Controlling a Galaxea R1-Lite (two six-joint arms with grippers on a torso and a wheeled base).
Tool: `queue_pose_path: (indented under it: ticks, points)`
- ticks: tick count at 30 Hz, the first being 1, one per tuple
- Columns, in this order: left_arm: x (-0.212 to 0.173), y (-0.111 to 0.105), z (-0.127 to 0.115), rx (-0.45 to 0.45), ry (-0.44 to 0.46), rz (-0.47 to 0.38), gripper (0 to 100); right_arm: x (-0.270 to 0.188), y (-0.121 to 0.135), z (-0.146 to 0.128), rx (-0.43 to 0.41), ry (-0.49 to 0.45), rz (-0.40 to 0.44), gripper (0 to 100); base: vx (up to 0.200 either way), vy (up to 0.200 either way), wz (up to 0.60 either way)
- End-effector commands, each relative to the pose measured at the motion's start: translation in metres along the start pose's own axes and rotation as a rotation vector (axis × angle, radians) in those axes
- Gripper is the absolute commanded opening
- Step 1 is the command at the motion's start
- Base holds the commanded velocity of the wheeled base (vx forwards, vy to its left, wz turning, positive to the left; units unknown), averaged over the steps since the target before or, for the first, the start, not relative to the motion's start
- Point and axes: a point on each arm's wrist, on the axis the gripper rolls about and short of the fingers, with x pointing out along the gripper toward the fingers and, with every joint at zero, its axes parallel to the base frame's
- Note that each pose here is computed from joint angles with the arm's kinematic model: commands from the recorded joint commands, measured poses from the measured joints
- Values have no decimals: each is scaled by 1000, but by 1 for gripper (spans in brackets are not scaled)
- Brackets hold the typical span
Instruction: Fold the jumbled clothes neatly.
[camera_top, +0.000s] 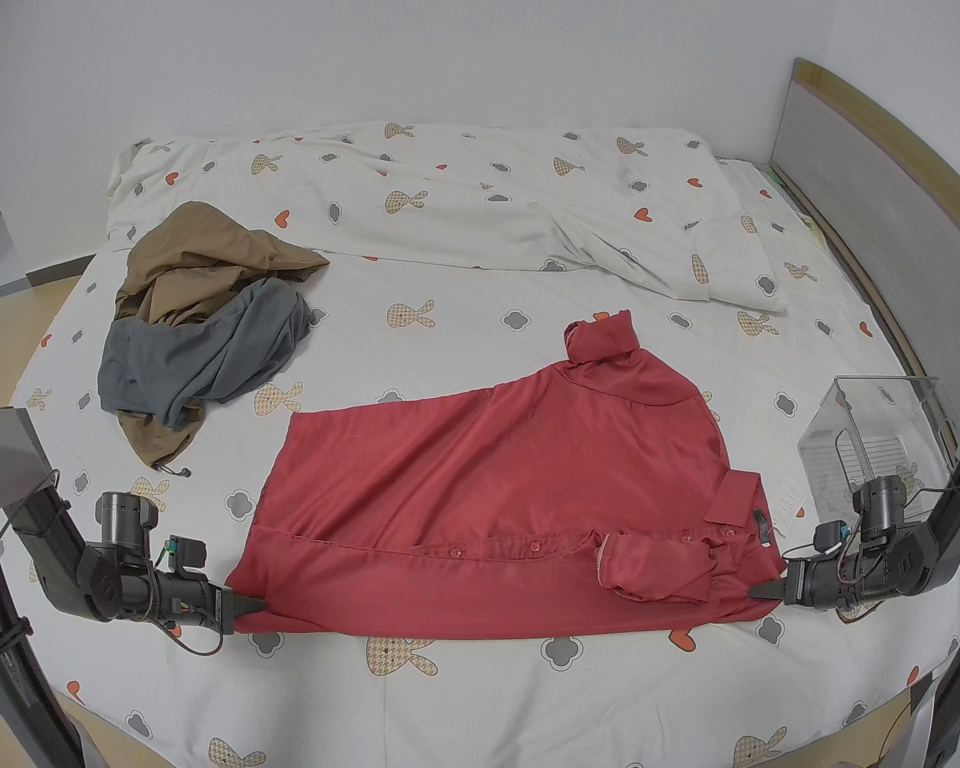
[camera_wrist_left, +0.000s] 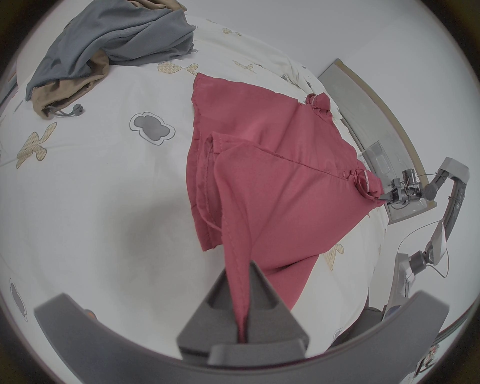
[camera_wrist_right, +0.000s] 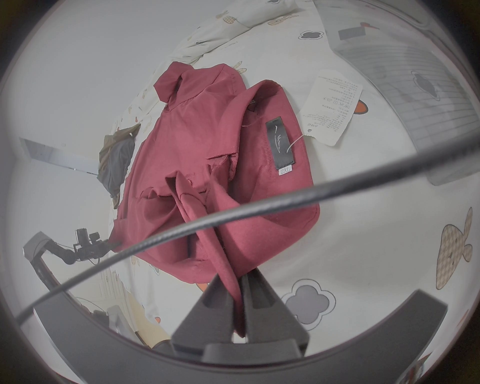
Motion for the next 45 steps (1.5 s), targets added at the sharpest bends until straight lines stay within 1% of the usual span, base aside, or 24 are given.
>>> queue_pose_path:
  ticks: [1, 6, 11, 14, 15, 20, 23, 28, 36, 37, 38, 43, 45]
  points:
    - [-6, 0, -8, -9, 13, 9, 0, -8, -4, -8, -2, 6, -18, 0, 0, 0, 0]
    - [-11, -6, -19, -9, 41, 2, 0, -10, -7, -19, 5, 31, -26, 0, 0, 0, 0]
    - [-16, -11, -28, -13, 63, 0, 0, -16, -5, -29, -9, 47, -26, 0, 0, 0, 0]
    - [-17, -11, -31, -22, 68, 1, 0, -18, -3, -32, -11, 50, -25, 0, 0, 0, 0]
    - [-19, -11, -36, -37, 82, 1, 0, -23, -1, -37, -15, 53, -12, 0, 0, 0, 0]
    - [-23, -11, -45, -57, 100, 8, 0, -29, 2, -47, -10, 64, -2, 0, 0, 0, 0]
    - [-24, -11, -48, -62, 105, 8, 0, -31, 3, -50, -5, 70, -3, 0, 0, 0, 0]
    - [-26, -12, -53, -64, 142, 76, 0, -31, 2, -55, -10, 88, -5, 0, 0, 0, 0]
    - [-26, -12, -53, -51, 142, 78, 0, -29, 1, -55, -18, 95, -12, 0, 0, 0, 0]
    - [-25, -12, -53, -48, 144, 76, 100, -29, 1, -55, -18, 95, -12, 0, 0, 0, 0]
    - [-25, -12, -53, -48, 144, 76, 100, -29, 2, -55, -19, 94, -12, 100, 0, 0, 0]
    - [-26, -12, -53, -47, 139, 79, 100, -29, 1, -54, -18, 90, -13, 100, 0, 0, 0]
    - [-28, -12, -50, -45, 123, 84, 100, -30, 1, -53, -22, 80, -13, 100, 0, 0, 0]
